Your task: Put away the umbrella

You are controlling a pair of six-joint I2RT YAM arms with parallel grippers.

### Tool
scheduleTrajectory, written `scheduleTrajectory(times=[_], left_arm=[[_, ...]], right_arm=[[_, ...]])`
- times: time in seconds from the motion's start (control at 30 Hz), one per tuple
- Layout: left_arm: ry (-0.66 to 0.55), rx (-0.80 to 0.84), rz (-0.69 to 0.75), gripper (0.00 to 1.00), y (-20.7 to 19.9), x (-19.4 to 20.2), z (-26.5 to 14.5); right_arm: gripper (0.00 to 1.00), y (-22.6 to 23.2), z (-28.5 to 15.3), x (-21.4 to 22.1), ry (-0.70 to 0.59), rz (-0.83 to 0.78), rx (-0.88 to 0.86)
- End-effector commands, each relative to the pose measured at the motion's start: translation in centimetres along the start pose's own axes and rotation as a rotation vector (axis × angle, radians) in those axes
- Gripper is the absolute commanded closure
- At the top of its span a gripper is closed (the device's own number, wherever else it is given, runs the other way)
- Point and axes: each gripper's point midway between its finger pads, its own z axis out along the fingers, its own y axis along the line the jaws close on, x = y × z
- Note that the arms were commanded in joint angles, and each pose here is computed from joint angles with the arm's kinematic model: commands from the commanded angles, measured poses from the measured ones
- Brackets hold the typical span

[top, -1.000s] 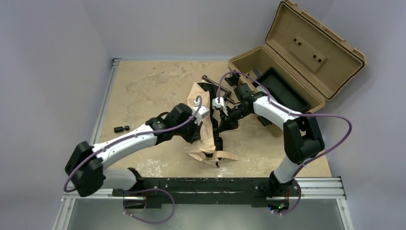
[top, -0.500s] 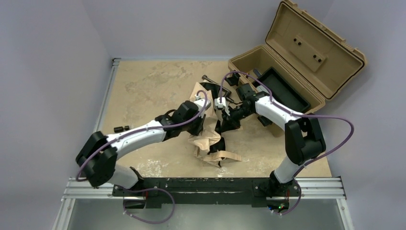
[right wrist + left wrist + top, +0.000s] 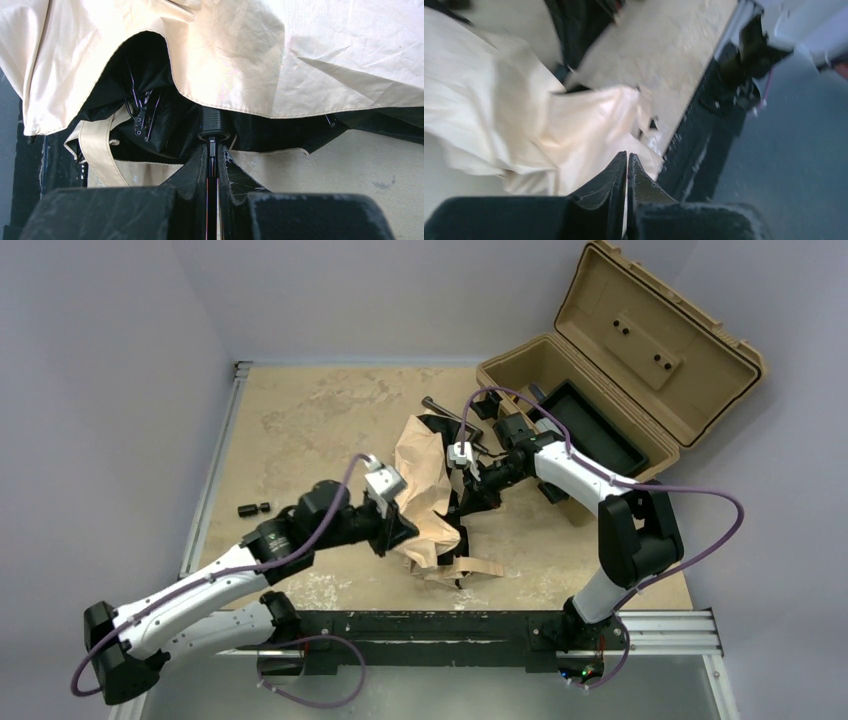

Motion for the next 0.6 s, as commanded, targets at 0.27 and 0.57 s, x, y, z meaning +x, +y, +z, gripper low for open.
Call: scheduleTrajectory(times=[0.27, 0.57], left_arm=[[0.310, -0.026, 0.034, 1.00, 1.3, 8.7, 5.7], [0.408, -0.314, -0.011, 1.00, 9.4, 11.2, 10.8]], right_arm=[[1.00, 0.8, -0.5, -2.4, -0.073, -0.045, -0.026], [1.00, 1.3, -0.6, -2.6, -0.081, -0.051, -0.036]])
